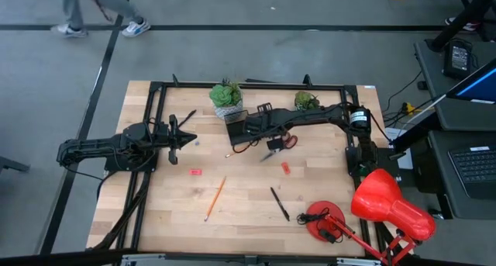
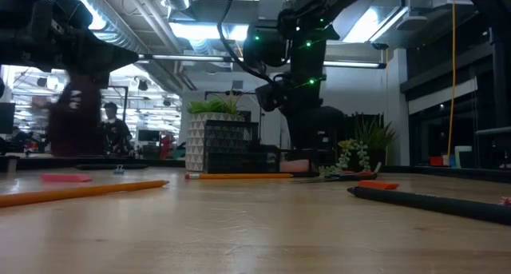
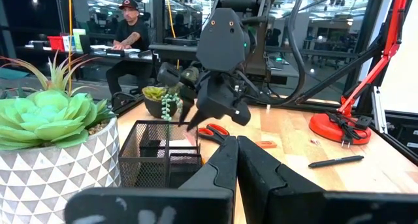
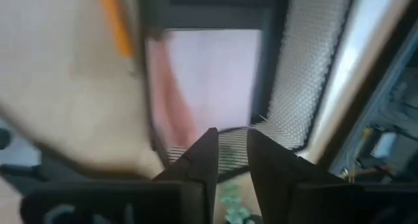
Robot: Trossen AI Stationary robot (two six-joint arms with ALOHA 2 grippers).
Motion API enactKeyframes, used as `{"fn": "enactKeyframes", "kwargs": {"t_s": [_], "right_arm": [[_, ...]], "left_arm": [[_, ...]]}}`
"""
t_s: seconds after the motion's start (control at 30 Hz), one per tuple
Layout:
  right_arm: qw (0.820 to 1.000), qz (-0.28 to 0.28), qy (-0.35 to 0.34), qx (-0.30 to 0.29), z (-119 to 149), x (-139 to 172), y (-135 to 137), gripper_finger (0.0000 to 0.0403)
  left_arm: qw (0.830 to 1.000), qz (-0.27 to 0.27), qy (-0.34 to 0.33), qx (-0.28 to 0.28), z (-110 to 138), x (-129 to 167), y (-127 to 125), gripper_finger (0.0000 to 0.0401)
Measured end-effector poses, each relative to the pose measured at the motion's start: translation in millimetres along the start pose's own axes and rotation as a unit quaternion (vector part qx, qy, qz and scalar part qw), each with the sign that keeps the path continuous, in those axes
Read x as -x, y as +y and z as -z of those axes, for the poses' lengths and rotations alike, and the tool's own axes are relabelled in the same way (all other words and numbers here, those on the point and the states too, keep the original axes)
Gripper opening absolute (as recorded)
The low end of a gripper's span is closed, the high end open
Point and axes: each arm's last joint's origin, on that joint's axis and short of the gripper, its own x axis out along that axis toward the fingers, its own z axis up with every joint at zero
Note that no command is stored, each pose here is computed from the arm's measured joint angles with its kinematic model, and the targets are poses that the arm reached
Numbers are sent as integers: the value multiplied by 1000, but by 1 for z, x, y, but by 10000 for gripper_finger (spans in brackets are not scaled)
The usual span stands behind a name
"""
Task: Pick and place office supplies into organizer
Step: Put the top black pen into the black desk organizer
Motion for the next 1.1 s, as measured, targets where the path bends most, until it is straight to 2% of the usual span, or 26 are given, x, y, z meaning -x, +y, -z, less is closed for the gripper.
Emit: {"fn": "enactKeyframes", "kwargs": {"t_s": [0.3,0.47,0.53,0.6,0.83,0.93,1.1], "right_arm": [[998,9,-11,-62,-9,43,-17,79],[994,21,-56,-88,-4,75,-22,36],[990,23,-78,-113,0,86,-22,13],[985,13,-105,-136,5,95,-19,6],[952,29,-245,-179,22,115,8,4],[932,41,-304,-193,31,116,22,6],[904,41,-358,-231,54,107,43,7]], "left_arm": [[1000,0,0,11,0,0,0,4],[1000,0,0,12,0,0,0,4],[1000,0,0,9,0,0,0,4],[1000,0,-1,8,0,0,0,4],[1000,0,0,8,0,0,0,4],[1000,0,0,8,0,0,0,4],[1000,0,0,8,0,0,0,4]]}}
